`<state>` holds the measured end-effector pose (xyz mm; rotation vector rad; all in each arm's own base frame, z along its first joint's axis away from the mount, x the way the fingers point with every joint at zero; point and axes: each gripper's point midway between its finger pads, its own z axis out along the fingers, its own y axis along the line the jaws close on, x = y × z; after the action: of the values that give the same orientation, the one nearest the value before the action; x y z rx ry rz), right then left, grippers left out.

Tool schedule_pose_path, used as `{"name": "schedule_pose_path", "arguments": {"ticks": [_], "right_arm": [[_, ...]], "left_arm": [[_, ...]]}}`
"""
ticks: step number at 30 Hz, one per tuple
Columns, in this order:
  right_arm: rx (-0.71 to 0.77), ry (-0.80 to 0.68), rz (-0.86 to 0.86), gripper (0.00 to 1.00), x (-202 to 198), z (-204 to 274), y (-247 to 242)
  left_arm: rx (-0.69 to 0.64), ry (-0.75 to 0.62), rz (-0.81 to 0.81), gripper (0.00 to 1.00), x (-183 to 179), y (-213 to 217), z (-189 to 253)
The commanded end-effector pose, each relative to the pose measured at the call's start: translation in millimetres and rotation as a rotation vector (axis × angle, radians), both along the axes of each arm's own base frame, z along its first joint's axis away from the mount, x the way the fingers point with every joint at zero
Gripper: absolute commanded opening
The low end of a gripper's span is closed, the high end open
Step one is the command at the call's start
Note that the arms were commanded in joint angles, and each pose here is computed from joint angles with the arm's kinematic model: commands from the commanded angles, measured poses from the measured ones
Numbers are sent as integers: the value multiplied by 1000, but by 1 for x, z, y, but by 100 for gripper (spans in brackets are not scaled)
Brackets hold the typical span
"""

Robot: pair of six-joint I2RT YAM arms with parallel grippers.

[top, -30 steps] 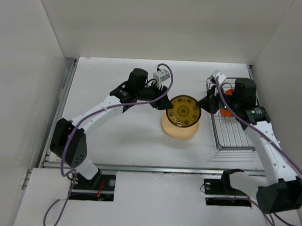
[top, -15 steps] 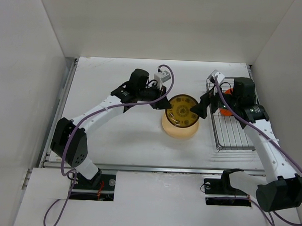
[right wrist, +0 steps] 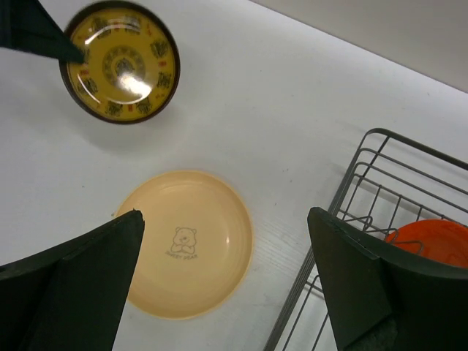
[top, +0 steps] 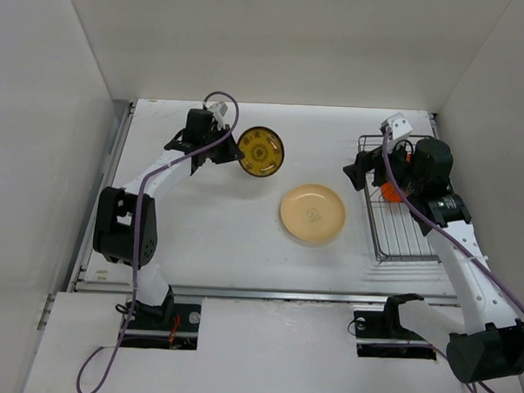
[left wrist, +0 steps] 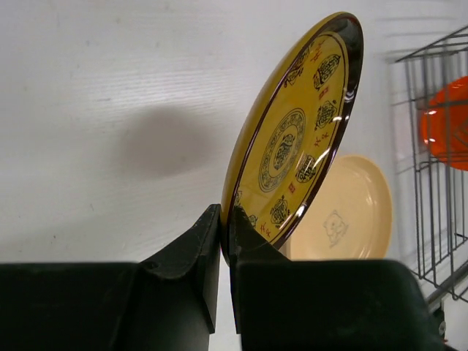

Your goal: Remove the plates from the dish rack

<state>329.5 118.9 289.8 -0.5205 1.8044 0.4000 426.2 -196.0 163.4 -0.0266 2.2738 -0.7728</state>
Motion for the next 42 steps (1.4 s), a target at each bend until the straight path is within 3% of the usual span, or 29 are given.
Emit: {"name": "schedule_pose_path", "arguments": {"ticks": [1,16,42], "right_arm": [[23,-89,-50,99,5,22,-5],[24,-107,-59,99,2,28,-7],[24,-107,-59,99,0,29,-8]], "left_arm": [[-14,90,70,0,4,2,-16],[-22,217,86,0,11,8,-59],[-8,309,76,1,8,5,-84]]}}
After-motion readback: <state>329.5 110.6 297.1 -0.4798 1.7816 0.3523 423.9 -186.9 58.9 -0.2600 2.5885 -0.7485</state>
